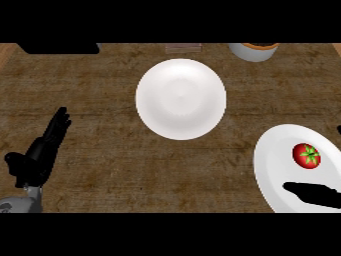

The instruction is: Pick the tomato from the plate and place it in the plate

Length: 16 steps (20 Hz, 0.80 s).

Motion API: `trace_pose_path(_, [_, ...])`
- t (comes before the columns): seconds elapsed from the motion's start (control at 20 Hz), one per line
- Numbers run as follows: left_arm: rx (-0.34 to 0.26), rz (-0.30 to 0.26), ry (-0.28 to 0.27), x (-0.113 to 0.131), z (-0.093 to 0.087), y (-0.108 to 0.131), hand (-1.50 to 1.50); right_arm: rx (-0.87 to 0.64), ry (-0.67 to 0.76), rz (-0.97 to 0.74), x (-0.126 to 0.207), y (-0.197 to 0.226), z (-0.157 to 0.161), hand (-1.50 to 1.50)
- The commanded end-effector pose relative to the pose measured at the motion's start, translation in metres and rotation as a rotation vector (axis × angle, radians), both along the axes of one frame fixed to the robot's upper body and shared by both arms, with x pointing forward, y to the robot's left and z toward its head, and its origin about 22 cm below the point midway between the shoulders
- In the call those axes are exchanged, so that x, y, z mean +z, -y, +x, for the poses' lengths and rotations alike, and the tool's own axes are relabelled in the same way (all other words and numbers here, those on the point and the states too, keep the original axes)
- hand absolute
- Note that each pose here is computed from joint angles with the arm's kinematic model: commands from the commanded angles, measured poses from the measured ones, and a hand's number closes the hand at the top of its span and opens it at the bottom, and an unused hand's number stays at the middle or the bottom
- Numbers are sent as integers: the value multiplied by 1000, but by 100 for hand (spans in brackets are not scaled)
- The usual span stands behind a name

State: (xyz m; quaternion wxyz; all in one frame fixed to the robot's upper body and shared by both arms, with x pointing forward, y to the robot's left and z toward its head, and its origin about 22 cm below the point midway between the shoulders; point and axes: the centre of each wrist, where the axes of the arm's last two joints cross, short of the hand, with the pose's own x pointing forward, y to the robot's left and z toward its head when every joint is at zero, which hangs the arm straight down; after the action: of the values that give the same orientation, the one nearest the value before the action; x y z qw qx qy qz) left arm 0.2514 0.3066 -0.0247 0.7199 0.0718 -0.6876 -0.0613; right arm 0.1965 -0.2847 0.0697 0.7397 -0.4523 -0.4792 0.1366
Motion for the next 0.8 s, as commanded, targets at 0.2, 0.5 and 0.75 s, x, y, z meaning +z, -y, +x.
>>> trace_pose_path(0.2, [-8,-16,-7,3,10,-10,0,-47,-177,-22,33,-5,19,-150])
trace_pose_path(0.5, [-19,-2,-2,3,-3,-9,0,-56,-298,-39,-5,3,16,-150])
trace_pose_path(0.75, [-2,-1,2,3,1,6,0,-44,-296,0,-5,8,36,-150])
